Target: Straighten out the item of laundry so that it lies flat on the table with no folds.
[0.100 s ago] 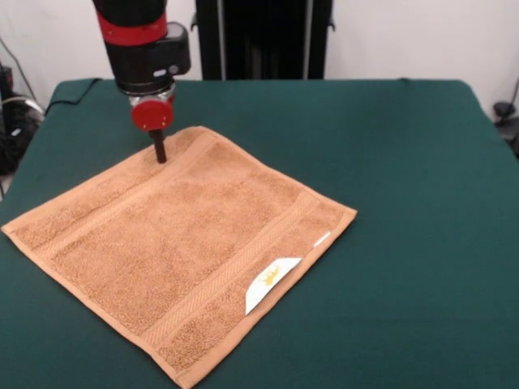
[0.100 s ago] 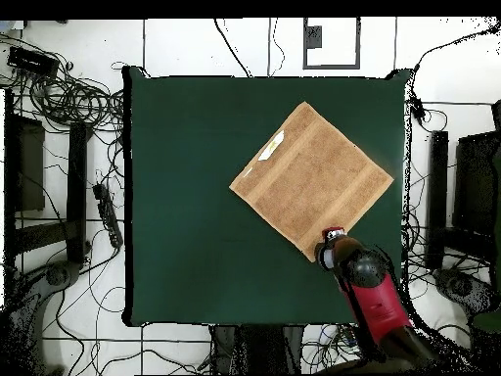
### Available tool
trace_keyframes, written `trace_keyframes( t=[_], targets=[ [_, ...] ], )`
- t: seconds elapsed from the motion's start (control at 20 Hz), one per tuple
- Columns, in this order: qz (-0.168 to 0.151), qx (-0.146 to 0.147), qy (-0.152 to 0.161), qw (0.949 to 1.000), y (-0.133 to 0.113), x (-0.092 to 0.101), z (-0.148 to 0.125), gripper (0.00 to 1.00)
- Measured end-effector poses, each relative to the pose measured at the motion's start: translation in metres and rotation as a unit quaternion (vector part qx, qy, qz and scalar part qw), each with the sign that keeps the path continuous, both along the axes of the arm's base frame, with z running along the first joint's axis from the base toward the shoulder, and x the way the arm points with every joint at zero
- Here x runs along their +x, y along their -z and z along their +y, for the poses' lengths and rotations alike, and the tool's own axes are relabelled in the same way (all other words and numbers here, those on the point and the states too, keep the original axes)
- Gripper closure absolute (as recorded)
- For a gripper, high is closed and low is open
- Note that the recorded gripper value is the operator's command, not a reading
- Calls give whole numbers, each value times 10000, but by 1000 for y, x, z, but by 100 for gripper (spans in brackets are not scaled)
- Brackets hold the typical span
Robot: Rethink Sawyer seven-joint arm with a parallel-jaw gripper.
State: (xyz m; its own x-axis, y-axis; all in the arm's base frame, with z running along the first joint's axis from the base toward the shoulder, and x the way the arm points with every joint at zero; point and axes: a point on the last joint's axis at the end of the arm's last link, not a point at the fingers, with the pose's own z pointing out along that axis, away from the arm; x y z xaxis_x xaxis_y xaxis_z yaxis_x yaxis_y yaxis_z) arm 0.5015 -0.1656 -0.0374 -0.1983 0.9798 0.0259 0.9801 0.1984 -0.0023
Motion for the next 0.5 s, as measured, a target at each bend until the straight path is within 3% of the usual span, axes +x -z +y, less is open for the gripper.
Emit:
trace_keyframes(
  t=[0.5],
  targets=[
    [-23, 63, 49, 10000, 0, 0, -1, 0]
  ],
)
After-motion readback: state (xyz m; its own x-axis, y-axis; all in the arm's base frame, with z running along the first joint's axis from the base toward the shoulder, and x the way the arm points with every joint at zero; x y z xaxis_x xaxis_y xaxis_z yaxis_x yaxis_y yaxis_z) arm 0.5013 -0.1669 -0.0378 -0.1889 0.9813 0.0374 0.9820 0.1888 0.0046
